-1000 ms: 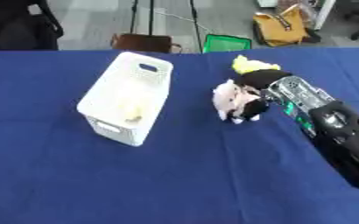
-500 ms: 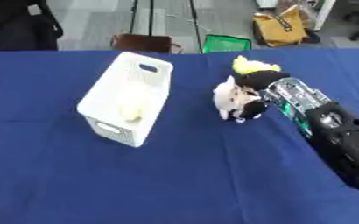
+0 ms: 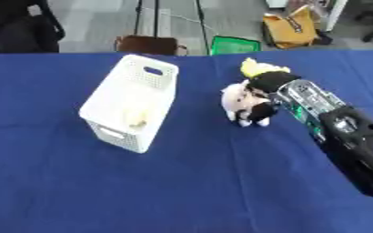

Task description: Pick up objects on the table and place them in the box.

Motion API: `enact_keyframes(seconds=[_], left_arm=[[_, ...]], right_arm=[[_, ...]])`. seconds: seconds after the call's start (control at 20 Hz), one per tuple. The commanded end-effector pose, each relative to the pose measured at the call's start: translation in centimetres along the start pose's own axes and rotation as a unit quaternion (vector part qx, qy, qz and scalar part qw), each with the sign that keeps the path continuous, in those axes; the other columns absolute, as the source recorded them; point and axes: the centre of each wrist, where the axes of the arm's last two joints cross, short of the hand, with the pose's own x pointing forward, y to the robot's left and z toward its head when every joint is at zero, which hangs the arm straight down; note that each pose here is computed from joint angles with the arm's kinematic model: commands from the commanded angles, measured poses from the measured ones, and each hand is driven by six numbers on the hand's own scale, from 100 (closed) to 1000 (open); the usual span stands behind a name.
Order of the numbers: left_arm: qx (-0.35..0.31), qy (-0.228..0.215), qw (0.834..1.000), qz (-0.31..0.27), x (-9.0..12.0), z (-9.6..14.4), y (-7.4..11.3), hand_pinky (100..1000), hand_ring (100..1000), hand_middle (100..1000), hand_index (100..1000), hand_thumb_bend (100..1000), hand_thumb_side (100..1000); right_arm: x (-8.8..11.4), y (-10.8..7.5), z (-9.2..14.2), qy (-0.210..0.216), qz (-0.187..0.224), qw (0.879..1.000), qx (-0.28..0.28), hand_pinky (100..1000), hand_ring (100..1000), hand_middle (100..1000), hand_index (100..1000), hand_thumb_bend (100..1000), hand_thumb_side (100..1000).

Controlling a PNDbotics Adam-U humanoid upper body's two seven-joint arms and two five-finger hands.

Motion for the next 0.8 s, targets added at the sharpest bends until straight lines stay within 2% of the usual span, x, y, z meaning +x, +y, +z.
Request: enact_keyframes(seconds=[0.05,0.25,0.35,0.4,0.55,0.8], left_arm=[[-0.001,-0.012,1.000,0.004,0.3,-0.6,0.0,733,697,711,694,100,540],[-0.002,-0.013,1.000,0.004,0.4,-0.6,0.0,733,697,711,694,100,540],[-0.002,-0.013,1.000,0.004,0.4,-0.6,0.0,733,697,711,694,100,541],[-0.002,-0.013,1.000,0.005,0.4,-0.6,0.0,733,697,711,694,100,541],[-0.002,-0.013,1.000,0.005,0.4,-0.6,0.0,733,696,711,694,100,541],[-0.003,-0.014,1.000,0.005,0.4,-0.7,0.0,732,696,711,695,100,541]], right_arm=[[-1.1,-1.6,0.9,0.008,0.006,1.000,-0.026,930,942,650,781,193,779],[-1.0,-2.0,1.0,0.009,0.008,0.999,-0.034,921,907,588,729,132,742],[-1.0,-2.1,1.1,0.011,0.007,0.999,-0.038,920,905,586,727,128,740],[-1.0,-2.1,1.1,0.012,0.007,0.999,-0.040,914,881,550,695,100,710],[-1.1,-2.3,1.2,0.017,0.000,0.998,-0.055,903,853,503,656,100,672],[-0.9,-3.2,1.7,0.021,-0.008,0.996,-0.088,898,845,488,639,100,662]])
